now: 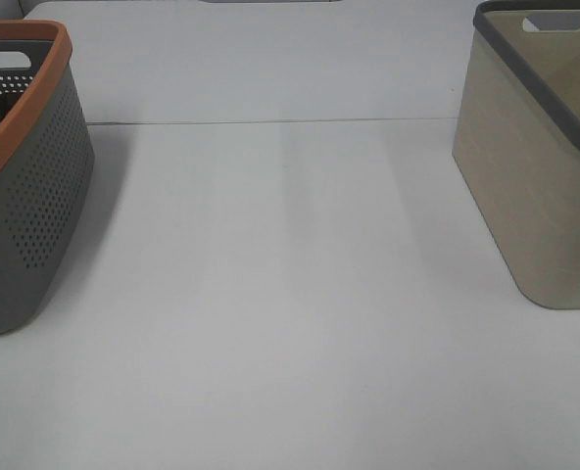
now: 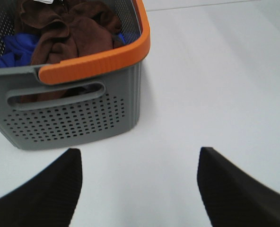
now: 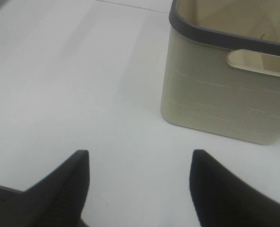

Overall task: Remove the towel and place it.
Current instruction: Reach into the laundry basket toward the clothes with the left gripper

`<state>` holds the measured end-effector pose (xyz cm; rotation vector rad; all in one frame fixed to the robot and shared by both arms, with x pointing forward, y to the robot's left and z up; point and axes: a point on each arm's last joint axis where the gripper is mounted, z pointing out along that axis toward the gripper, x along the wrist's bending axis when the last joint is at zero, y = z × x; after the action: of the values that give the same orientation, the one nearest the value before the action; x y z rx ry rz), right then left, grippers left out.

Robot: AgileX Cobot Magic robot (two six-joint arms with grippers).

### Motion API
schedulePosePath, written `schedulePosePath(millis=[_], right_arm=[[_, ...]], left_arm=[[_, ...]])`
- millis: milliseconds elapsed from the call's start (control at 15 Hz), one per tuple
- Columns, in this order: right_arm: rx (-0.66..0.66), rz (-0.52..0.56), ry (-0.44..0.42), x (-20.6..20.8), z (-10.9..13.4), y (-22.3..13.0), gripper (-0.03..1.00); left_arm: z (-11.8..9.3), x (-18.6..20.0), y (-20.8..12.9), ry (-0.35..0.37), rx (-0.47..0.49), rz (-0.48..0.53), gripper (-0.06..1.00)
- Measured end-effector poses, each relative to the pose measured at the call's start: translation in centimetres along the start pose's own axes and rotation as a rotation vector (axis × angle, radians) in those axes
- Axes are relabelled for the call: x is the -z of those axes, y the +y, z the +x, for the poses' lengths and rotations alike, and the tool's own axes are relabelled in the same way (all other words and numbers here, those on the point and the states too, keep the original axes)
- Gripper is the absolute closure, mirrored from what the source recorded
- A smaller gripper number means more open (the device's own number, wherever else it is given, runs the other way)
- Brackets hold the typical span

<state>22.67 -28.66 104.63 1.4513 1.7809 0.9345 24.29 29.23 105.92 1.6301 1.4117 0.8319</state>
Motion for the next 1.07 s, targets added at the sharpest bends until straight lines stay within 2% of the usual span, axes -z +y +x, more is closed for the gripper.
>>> schedulePosePath(millis=[200, 533, 800, 1067], right_arm=[[0.0, 0.0, 0.0, 0.0, 0.0, 0.0, 0.37], [0.0, 0.0, 0.0, 0.0, 0.0, 0.0, 0.37], [0.0, 0.0, 0.0, 0.0, 0.0, 0.0, 0.37], [0.0, 0.0, 0.0, 0.0, 0.0, 0.0, 0.37]], left_arm=[[0.3, -1.9, 2.7, 0.012, 0.017, -0.031, 0.28], [1.3, -7.3, 7.6, 0.033, 0.221, -0.102, 0.28], [1.9, -12.6, 12.1, 0.048, 0.258, -0.029, 0.28], [2.8, -16.8, 14.6, 0.073, 0.299, 0.045, 0.28]])
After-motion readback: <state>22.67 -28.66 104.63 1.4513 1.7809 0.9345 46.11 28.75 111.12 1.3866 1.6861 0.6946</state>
